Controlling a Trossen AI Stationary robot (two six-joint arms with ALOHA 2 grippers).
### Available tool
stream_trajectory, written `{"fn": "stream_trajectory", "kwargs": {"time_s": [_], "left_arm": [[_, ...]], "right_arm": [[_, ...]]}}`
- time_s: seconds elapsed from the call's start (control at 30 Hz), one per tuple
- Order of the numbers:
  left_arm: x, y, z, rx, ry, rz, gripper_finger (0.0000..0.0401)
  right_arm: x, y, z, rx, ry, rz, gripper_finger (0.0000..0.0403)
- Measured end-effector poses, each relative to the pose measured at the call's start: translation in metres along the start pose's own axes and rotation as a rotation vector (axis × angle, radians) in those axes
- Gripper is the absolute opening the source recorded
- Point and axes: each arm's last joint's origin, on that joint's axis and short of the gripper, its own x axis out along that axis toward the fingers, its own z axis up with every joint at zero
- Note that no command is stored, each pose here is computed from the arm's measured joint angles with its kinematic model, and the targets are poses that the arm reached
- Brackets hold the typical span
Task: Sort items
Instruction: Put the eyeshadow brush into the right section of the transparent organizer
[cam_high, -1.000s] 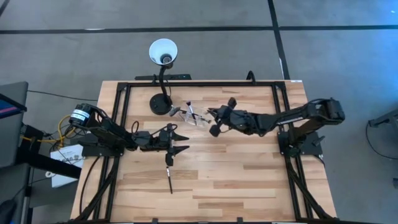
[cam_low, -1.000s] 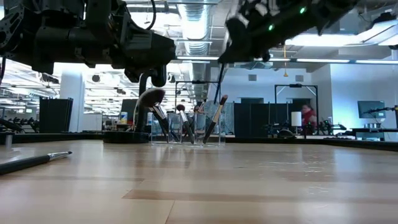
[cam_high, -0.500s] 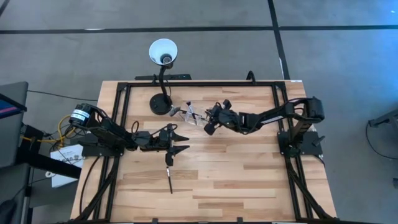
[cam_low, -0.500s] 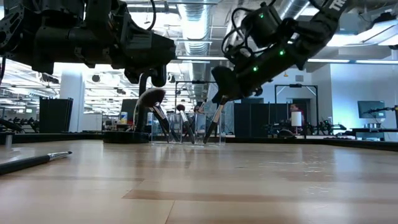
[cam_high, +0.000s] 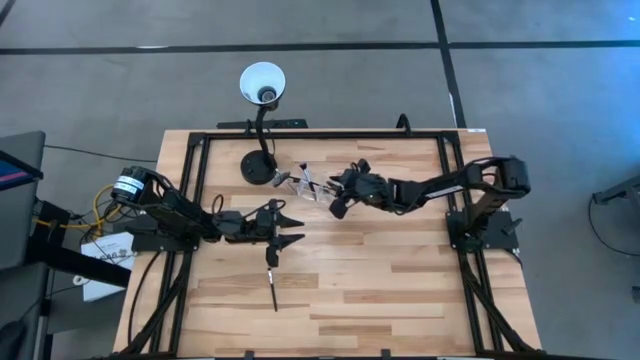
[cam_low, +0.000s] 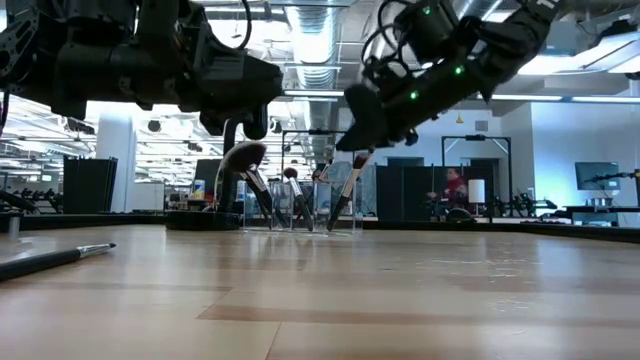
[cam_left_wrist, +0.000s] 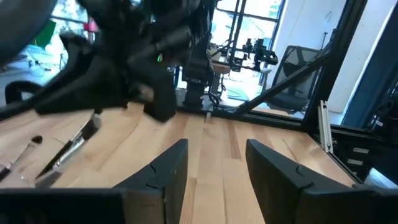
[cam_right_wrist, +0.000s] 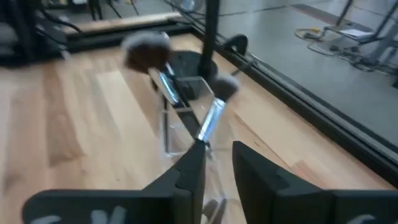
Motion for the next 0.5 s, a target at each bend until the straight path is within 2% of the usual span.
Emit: {"fn": "stream_trajectory", "kwargs": {"time_s": [0.1, 0.2, 0.3, 0.37, 0.5], "left_arm": [[0.0, -0.001, -0.003, -0.041, 0.037, -0.034, 0.0159], [-0.001, -0.003, -0.01, -0.069, 0.119, -0.118, 0.0159], [-0.003, -0.007, -0.019, -0.065, 0.236, -0.248, 0.0159], [-0.007, -0.012, -0.027, -0.016, 0.319, -0.362, 0.0159], [-0.014, -0.022, -0.034, 0.042, 0.397, -0.531, 0.0159]], "right_arm": [[-0.009, 0.004, 0.008, 0.001, -0.03, 0.028, 0.0092], [-0.022, 0.012, 0.019, 0.0, -0.076, 0.068, 0.0112], [-0.038, 0.023, 0.029, -0.007, -0.124, 0.13, 0.0127], [-0.048, 0.03, 0.034, -0.044, -0.154, 0.194, 0.0134], [-0.061, 0.044, 0.039, -0.095, -0.213, 0.271, 0.0143]]}}
